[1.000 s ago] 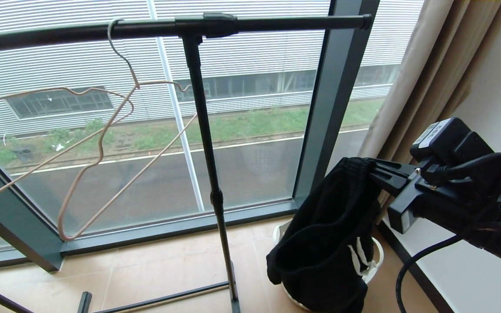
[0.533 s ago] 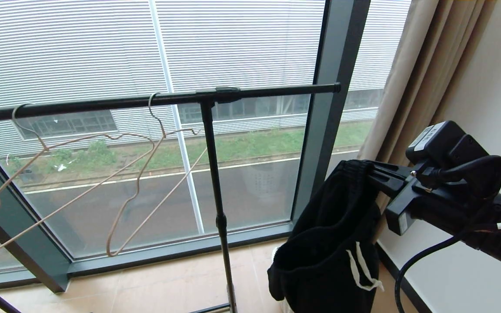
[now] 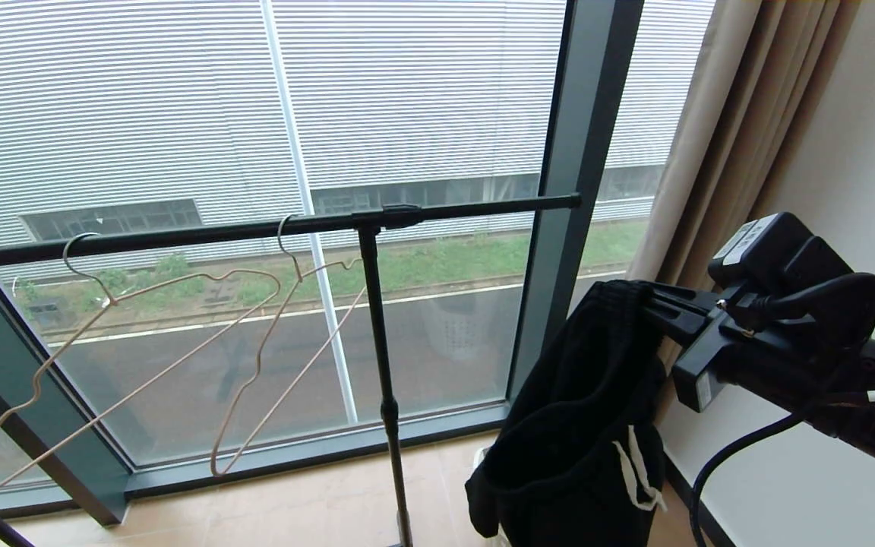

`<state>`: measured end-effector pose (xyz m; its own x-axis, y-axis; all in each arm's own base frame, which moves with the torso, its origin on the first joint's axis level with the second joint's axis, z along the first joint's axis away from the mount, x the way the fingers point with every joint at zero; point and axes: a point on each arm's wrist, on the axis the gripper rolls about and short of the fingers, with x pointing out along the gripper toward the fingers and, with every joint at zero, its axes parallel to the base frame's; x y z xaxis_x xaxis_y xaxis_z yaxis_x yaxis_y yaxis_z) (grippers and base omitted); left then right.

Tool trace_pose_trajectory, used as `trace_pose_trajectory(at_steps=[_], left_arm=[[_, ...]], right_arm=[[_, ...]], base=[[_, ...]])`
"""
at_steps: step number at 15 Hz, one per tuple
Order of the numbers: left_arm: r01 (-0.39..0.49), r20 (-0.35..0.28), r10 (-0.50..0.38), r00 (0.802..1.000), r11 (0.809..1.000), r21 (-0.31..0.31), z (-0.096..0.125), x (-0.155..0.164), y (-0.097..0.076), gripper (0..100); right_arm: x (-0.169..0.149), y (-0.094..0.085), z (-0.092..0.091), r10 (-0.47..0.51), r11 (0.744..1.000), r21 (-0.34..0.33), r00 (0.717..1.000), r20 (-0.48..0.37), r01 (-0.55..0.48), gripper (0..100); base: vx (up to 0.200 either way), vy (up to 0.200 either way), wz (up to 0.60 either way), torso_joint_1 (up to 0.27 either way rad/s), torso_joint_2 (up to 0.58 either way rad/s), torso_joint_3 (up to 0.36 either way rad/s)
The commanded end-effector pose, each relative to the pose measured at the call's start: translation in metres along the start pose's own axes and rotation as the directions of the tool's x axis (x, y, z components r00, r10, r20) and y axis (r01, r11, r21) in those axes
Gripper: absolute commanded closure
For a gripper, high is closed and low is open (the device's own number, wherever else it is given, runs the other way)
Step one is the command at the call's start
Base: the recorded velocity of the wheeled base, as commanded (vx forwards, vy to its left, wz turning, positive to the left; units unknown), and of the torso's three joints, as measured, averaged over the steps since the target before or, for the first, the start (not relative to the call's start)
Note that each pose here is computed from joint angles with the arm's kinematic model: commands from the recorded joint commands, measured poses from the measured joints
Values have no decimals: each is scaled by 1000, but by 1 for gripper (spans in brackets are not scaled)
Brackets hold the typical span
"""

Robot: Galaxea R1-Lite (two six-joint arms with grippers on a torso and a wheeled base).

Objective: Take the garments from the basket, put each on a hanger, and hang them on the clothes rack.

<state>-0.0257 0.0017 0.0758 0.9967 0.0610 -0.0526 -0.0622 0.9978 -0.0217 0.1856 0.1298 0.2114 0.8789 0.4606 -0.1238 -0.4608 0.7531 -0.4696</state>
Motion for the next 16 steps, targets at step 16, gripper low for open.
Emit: trace_pose_trajectory(at_steps=[16], left_arm=[[4,-4,-4,1000,999,38,-1,0,0,0]], right_arm=[[0,-2,-5,-23,999,-41,999,-23,22,100]], base=[[-38,38,187,25,-45,-24]])
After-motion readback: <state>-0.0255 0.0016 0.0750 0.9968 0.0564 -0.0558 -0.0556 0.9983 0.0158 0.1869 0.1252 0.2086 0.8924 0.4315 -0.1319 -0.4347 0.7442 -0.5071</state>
